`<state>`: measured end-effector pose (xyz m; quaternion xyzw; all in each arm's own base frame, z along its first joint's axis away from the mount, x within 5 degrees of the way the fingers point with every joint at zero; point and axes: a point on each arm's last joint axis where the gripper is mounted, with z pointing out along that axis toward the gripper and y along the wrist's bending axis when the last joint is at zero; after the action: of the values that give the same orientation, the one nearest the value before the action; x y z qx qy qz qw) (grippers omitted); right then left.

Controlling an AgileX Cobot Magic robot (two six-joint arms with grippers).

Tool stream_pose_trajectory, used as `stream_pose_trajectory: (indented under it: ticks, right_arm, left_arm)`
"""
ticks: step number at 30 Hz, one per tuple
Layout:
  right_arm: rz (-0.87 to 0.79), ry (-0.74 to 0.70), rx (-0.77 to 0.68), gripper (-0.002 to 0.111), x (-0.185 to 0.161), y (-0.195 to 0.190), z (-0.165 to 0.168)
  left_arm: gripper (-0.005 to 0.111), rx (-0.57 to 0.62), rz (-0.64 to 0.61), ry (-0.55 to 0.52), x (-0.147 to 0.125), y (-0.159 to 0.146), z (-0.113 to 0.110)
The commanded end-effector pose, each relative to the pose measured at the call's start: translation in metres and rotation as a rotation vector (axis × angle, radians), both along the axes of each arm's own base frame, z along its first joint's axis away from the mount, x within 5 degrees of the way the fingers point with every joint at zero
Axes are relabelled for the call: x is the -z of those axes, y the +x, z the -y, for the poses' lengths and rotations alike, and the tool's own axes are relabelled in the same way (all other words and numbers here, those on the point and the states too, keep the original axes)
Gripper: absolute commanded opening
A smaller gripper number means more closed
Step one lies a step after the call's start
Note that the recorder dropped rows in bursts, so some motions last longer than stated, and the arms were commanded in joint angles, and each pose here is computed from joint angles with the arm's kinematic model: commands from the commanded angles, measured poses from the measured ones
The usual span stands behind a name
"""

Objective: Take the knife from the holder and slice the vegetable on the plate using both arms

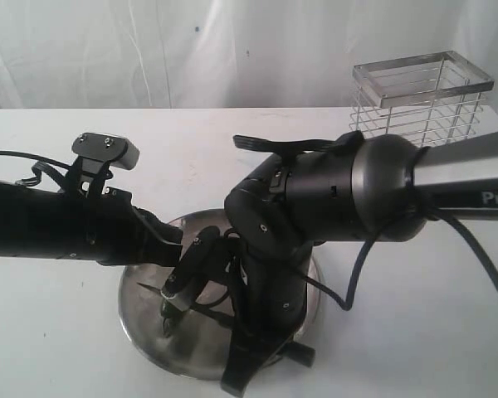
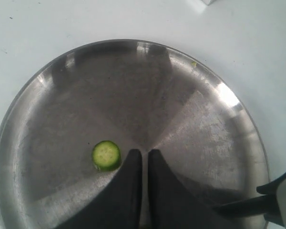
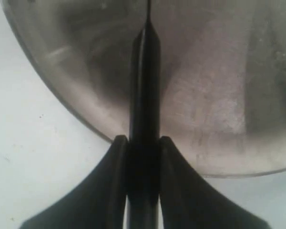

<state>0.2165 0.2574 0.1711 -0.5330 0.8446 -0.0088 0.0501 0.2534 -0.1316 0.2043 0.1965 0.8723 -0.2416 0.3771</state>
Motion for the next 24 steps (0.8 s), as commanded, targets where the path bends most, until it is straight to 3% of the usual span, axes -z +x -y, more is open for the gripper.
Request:
stream_pose_trajectory:
  ticks: [1, 24]
  right_arm:
    - [0.024, 0.001, 0.009, 0.0, -0.0021, 0.0024, -0.0006]
    - [0.026, 0.003, 0.009, 0.0, -0.0021, 0.0025, -0.0007]
  left_arm:
    - [0.012, 0.002, -0.007, -0.017, -0.0007, -0.0029, 0.0011]
    - [0.012, -0.023, -0.035, 0.007, 0.0079, -0.0073, -0.0031]
